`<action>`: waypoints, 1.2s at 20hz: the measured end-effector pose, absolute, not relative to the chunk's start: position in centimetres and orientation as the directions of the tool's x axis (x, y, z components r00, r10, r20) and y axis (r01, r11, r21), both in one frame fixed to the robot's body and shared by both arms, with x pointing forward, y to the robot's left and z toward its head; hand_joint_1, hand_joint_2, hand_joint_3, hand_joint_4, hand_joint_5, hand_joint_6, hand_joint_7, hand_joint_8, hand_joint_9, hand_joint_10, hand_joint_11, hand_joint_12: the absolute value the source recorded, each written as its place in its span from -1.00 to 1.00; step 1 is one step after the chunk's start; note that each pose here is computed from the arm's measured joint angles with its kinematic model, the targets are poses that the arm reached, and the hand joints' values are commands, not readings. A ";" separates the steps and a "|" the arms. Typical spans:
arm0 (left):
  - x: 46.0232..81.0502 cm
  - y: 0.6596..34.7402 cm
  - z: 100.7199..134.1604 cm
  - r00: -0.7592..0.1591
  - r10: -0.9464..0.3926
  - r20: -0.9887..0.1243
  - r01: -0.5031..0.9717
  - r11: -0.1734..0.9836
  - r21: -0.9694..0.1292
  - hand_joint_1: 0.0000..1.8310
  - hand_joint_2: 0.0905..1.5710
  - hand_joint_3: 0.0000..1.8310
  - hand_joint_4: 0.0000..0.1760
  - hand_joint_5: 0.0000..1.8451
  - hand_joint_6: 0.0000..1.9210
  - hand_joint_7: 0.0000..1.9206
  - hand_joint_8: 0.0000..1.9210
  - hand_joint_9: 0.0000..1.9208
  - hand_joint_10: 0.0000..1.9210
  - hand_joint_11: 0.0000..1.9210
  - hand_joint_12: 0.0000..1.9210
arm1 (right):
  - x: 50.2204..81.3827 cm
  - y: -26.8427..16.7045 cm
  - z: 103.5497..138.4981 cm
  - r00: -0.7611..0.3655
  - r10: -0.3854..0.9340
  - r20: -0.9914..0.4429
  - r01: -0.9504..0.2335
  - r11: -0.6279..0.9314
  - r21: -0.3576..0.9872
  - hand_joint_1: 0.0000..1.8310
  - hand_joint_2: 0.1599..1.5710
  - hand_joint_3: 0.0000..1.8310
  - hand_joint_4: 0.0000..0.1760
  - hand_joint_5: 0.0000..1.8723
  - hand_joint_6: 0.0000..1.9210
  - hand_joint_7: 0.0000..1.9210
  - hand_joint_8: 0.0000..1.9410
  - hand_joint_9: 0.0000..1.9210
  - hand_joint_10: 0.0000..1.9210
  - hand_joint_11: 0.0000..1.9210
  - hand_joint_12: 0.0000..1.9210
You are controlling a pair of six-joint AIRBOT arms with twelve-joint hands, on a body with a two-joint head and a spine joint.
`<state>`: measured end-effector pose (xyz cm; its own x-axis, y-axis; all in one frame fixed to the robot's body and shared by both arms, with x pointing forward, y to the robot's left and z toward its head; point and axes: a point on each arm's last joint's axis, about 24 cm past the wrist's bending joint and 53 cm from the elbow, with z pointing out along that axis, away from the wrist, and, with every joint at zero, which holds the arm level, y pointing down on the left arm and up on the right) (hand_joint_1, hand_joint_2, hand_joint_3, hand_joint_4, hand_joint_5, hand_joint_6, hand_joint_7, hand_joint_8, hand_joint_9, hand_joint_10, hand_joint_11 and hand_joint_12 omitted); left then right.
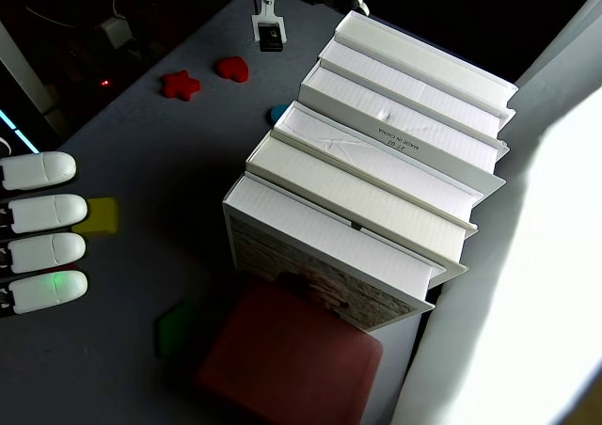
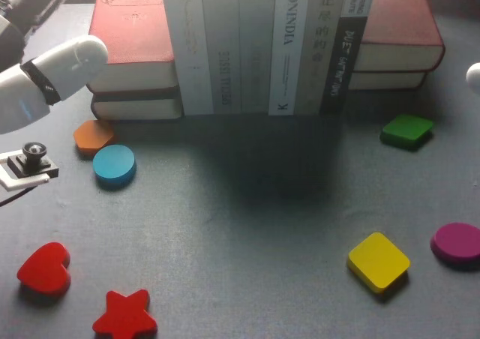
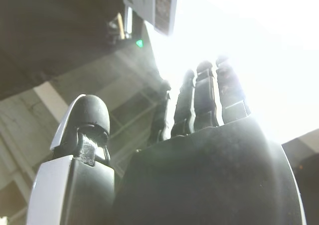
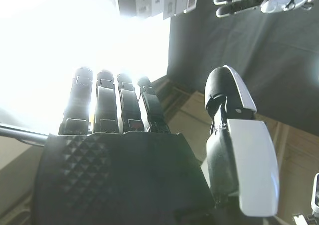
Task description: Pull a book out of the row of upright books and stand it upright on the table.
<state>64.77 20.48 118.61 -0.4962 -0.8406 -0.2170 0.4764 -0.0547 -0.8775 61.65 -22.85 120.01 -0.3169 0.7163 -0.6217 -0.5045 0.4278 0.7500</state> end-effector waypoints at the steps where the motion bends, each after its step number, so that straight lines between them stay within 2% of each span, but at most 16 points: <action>1: 64.9 20.3 118.4 -0.501 -0.837 -0.220 0.467 -0.047 -0.883 -0.80 0.72 -0.99 -0.96 -1.00 -1.00 -1.00 -1.00 -1.00 -1.00 -1.00 -1.00 | 61.7 -22.8 119.8 -0.321 0.713 -0.623 -0.500 0.431 0.751 -0.48 0.68 -0.97 -1.00 -1.00 -1.00 -1.00 -1.00 -1.00 -1.00 -1.00 -1.00; 7: 65.0 20.2 118.3 -0.503 -0.836 -0.222 0.463 -0.044 -0.885 -0.82 0.74 -0.99 -1.00 -0.97 -0.99 -1.00 -1.00 -1.00 -1.00 -1.00 -1.00 | 61.9 -21.9 120.4 -0.328 0.707 -0.626 -0.520 0.418 0.745 -0.42 0.70 -0.99 -1.00 -1.00 -1.00 -1.00 -1.00 -1.00 -1.00 -0.98 -0.99; 8: 65.0 20.1 118.3 -0.504 -0.835 -0.222 0.464 -0.044 -0.885 -0.82 0.74 -1.00 -1.00 -0.96 -0.99 -1.00 -1.00 -1.00 -1.00 -1.00 -1.00 | 62.1 -21.5 121.2 -0.322 0.706 -0.630 -0.542 0.408 0.735 -0.42 0.70 -1.00 -1.00 -1.00 -1.00 -1.00 -1.00 -0.99 -1.00 -1.00 -0.61; 9: 65.0 20.1 118.3 -0.505 -0.834 -0.223 0.463 -0.043 -0.885 -0.85 0.75 -0.99 -1.00 -0.97 -1.00 -1.00 -1.00 -1.00 -1.00 -1.00 -1.00 | 62.4 -21.2 121.8 -0.316 0.707 -0.632 -0.559 0.400 0.726 -0.43 0.71 -1.00 -1.00 -1.00 -1.00 -1.00 -1.00 -0.98 -1.00 -1.00 -0.36; 10: 64.9 20.1 118.2 -0.506 -0.833 -0.224 0.462 -0.042 -0.886 -0.91 0.75 -0.99 -1.00 -1.00 -1.00 -1.00 -1.00 -1.00 -1.00 -1.00 -1.00 | 62.6 -20.8 122.3 -0.313 0.707 -0.634 -0.572 0.393 0.720 -0.40 0.74 -1.00 -1.00 -1.00 -1.00 -1.00 -1.00 -0.98 -1.00 -1.00 -0.21; 12: 64.9 20.1 117.7 -0.510 -0.830 -0.228 0.452 -0.033 -0.891 -0.88 0.75 -1.00 -0.98 -1.00 -1.00 -1.00 -1.00 -1.00 -1.00 -1.00 -1.00 | 63.4 -19.6 122.9 -0.316 0.690 -0.651 -0.593 0.391 0.703 -0.31 0.80 -1.00 -1.00 -1.00 -1.00 -1.00 -1.00 -1.00 -1.00 -1.00 -0.39; 13: 64.9 20.1 117.6 -0.511 -0.829 -0.228 0.450 -0.031 -0.893 -0.83 0.75 -1.00 -0.87 -0.99 -1.00 -1.00 -1.00 -1.00 -1.00 -1.00 -1.00 | 63.8 -18.9 123.2 -0.318 0.682 -0.659 -0.605 0.389 0.695 -0.27 0.80 -1.00 -1.00 -1.00 -1.00 -1.00 -1.00 -1.00 -1.00 -1.00 -0.42; 15: 64.8 20.3 117.5 -0.511 -0.827 -0.235 0.447 -0.022 -0.894 -0.79 0.74 -1.00 -0.83 -0.98 -0.99 -1.00 -1.00 -1.00 -1.00 -1.00 -1.00 | 64.9 -17.6 124.1 -0.313 0.671 -0.672 -0.624 0.388 0.678 -0.37 0.80 -1.00 -1.00 -1.00 -1.00 -1.00 -1.00 -1.00 -1.00 -1.00 -0.54; 16: 64.8 20.4 117.5 -0.509 -0.828 -0.236 0.445 -0.019 -0.895 -0.79 0.74 -1.00 -0.74 -0.97 -0.99 -1.00 -1.00 -1.00 -1.00 -1.00 -1.00 | 65.5 -17.0 124.7 -0.304 0.658 -0.688 -0.637 0.397 0.661 -0.42 0.81 -1.00 -1.00 -1.00 -1.00 -1.00 -1.00 -1.00 -1.00 -1.00 -0.91; 17: 64.9 20.5 117.5 -0.507 -0.829 -0.236 0.446 -0.018 -0.895 -0.81 0.73 -1.00 -0.76 -0.96 -0.99 -1.00 -1.00 -1.00 -1.00 -1.00 -1.00 | 66.1 -16.6 125.1 -0.299 0.653 -0.696 -0.641 0.403 0.653 -0.42 0.79 -1.00 -1.00 -0.97 -0.99 -1.00 -1.00 -1.00 -1.00 -1.00 -0.98; 19: 64.9 20.6 117.5 -0.505 -0.830 -0.236 0.445 -0.016 -0.895 -0.78 0.74 -1.00 -0.75 -0.93 -0.98 -1.00 -1.00 -1.00 -1.00 -1.00 -1.00 | 67.0 -15.5 125.4 -0.300 0.632 -0.714 -0.645 0.418 0.640 -0.63 0.72 -1.00 -1.00 -0.95 -0.98 -1.00 -1.00 -1.00 -1.00 -1.00 -1.00; 20: 64.9 20.6 117.5 -0.506 -0.830 -0.237 0.444 -0.015 -0.896 -0.79 0.73 -1.00 -0.52 -0.93 -0.99 -1.00 -1.00 -1.00 -1.00 -1.00 -1.00 | 67.4 -14.9 125.4 -0.297 0.616 -0.730 -0.647 0.433 0.628 -0.67 0.71 -1.00 -1.00 -0.94 -0.98 -1.00 -1.00 -1.00 -1.00 -1.00 -1.00; 22: 64.9 20.5 117.5 -0.508 -0.828 -0.238 0.443 -0.015 -0.896 -0.79 0.74 -1.00 -0.61 -0.91 -0.98 -1.00 -1.00 -1.00 -1.00 -1.00 -1.00 | 68.3 -13.7 125.2 -0.287 0.579 -0.763 -0.643 0.474 0.601 -0.74 0.71 -1.00 -1.00 -0.90 -0.97 -1.00 -1.00 -1.00 -1.00 -1.00 -1.00; 23: 64.9 20.5 117.4 -0.507 -0.828 -0.238 0.442 -0.013 -0.897 -0.79 0.73 -1.00 -0.60 -0.90 -0.98 -1.00 -1.00 -1.00 -1.00 -1.00 -1.00 | 68.8 -13.0 125.2 -0.275 0.554 -0.786 -0.644 0.500 0.578 -0.70 0.71 -1.00 -1.00 -0.85 -0.95 -1.00 -1.00 -1.00 -1.00 -1.00 -1.00; 24: 64.9 20.5 117.4 -0.507 -0.828 -0.238 0.442 -0.013 -0.897 -0.79 0.74 -1.00 -0.70 -0.90 -0.98 -1.00 -1.00 -1.00 -1.00 -1.00 -1.00 | 69.1 -12.7 125.3 -0.270 0.544 -0.795 -0.643 0.513 0.569 -0.70 0.70 -1.00 -1.00 -0.80 -0.94 -1.00 -1.00 -1.00 -1.00 -1.00 -1.00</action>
<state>64.90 20.54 117.42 -0.5071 -0.8284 -0.2378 0.4423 -0.0133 -0.8968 69.11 -12.68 125.29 -0.2698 0.5437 -0.7947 -0.6429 0.5127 0.5690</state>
